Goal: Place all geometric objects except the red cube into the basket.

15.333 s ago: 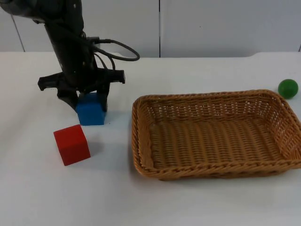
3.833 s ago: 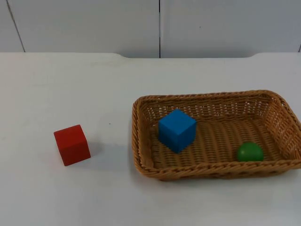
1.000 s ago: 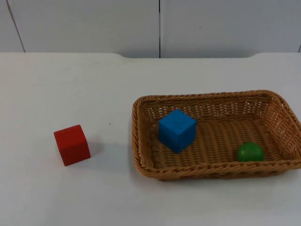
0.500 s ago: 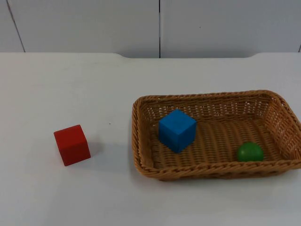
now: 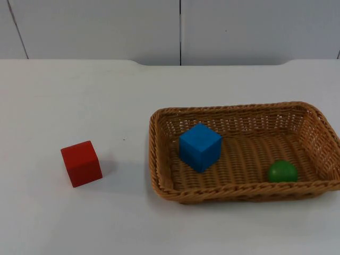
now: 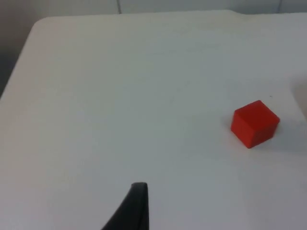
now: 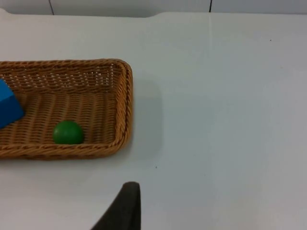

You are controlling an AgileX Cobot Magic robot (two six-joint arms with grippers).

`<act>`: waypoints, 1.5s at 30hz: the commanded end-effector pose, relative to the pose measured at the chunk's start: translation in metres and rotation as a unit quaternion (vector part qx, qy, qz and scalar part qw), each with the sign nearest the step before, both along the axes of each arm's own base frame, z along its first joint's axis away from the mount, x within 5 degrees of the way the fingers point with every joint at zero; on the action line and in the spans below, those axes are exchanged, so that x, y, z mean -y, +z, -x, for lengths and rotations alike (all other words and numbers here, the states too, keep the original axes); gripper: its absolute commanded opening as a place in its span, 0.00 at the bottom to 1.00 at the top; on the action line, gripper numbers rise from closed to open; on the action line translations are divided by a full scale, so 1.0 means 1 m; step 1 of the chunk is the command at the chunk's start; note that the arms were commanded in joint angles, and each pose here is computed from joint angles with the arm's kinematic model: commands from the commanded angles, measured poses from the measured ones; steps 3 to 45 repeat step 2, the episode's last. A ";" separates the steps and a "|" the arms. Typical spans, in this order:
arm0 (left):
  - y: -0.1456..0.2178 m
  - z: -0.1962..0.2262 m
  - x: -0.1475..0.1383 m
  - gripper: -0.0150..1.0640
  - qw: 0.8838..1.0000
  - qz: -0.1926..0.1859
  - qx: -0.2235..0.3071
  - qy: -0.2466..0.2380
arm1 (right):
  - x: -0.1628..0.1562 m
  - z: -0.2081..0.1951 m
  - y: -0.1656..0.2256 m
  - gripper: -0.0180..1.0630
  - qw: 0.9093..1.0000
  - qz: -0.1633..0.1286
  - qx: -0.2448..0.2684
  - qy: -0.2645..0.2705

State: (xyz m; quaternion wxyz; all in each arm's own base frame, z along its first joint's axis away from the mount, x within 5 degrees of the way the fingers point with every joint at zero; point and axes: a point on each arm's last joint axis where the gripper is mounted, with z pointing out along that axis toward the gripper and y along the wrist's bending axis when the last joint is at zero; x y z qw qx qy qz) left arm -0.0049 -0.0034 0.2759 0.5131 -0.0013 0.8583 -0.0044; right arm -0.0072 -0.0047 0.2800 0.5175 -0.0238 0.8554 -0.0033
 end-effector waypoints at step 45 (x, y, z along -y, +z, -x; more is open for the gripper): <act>-0.001 0.000 0.000 0.99 1.000 0.001 0.000 0.017 | -0.001 0.000 0.000 0.99 1.000 -0.003 0.005 -0.003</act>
